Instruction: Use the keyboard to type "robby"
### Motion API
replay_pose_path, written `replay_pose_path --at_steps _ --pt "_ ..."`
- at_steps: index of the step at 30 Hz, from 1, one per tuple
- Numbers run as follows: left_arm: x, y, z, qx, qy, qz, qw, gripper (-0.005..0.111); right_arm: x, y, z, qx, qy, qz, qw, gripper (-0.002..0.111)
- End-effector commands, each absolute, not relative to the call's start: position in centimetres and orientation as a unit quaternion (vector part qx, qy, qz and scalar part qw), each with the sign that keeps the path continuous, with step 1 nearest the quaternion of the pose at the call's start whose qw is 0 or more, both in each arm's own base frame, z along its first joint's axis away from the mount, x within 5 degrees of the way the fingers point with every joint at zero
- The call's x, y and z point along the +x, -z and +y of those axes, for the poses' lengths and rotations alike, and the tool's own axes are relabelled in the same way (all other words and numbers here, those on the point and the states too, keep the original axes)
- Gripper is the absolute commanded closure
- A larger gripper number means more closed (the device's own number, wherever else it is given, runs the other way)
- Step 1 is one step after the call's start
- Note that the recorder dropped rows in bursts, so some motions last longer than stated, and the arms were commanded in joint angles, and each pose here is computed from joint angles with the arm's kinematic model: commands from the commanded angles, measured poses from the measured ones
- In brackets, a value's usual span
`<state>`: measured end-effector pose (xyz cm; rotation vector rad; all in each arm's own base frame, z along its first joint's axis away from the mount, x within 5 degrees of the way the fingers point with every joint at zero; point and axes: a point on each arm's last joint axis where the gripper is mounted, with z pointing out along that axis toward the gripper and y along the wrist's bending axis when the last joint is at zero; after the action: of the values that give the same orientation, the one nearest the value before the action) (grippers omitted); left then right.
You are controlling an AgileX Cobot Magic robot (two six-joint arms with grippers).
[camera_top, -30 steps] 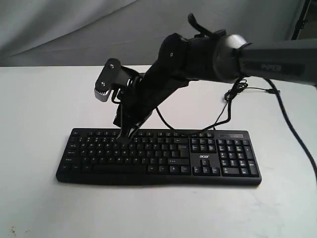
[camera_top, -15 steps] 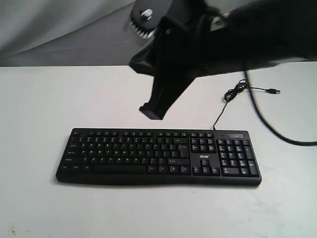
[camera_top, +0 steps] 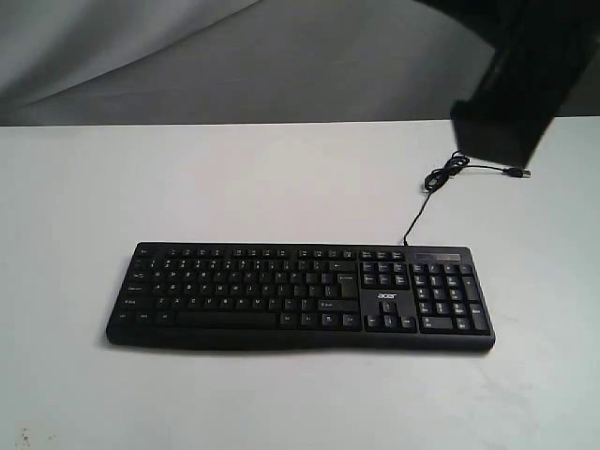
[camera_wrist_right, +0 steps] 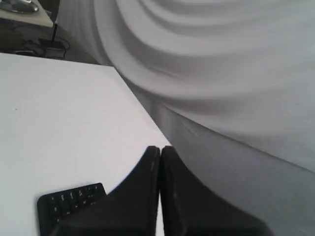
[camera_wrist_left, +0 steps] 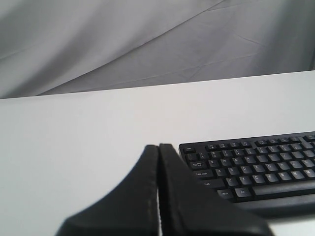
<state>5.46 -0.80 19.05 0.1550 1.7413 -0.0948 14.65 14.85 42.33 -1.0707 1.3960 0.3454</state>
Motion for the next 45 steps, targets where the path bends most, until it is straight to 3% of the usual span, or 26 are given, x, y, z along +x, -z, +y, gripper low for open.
replay_pose_path --at_steps 1,5,11,17,22,28,32,36,41,45 --pt "5.5 -19.0 -0.8 0.071 0.043 0.762 0.642 0.107 13.6 -43.1 13.9 -0.456 -0.155 0.597 0.641 0.108" --pt "5.5 -19.0 -0.8 0.071 0.043 0.762 0.642 0.107 12.7 -44.1 13.0 -0.443 -0.152 0.583 0.664 0.108" --pt "5.5 -19.0 -0.8 0.071 0.043 0.762 0.642 0.107 11.4 -46.2 10.4 -0.285 -0.275 0.613 0.684 0.108" --pt "5.5 -19.0 -0.8 0.071 0.043 0.762 0.642 0.107 9.3 -45.4 6.4 -0.261 -0.198 0.663 0.673 0.108" --pt "5.5 -19.0 -0.8 0.071 0.043 0.762 0.642 0.107 8.1 -41.3 3.9 -0.194 -0.118 0.691 0.686 0.108" --pt "5.5 -19.0 -0.8 0.071 0.043 0.762 0.642 0.107 7.2 -31.8 2.1 -0.131 -0.045 0.713 0.687 0.108" --pt "5.5 -19.0 -0.8 0.071 0.043 0.762 0.642 0.107 7.1 -26.4 1.1 -0.044 -0.056 0.709 0.701 0.108" --pt "5.5 -19.0 -0.8 0.071 0.043 0.762 0.642 0.107 6.8 -24.6 0.4 0.098 -0.152 0.673 0.717 0.108" --pt "5.5 -19.0 -0.8 0.071 0.043 0.762 0.642 0.107 6.0 -24.9 0.3 0.193 -0.265 0.629 0.705 0.108" --pt "5.5 -19.0 -0.8 0.071 0.043 0.762 0.642 0.107 5.6 -25.1 0.3 0.208 -0.292 0.611 0.706 0.108"
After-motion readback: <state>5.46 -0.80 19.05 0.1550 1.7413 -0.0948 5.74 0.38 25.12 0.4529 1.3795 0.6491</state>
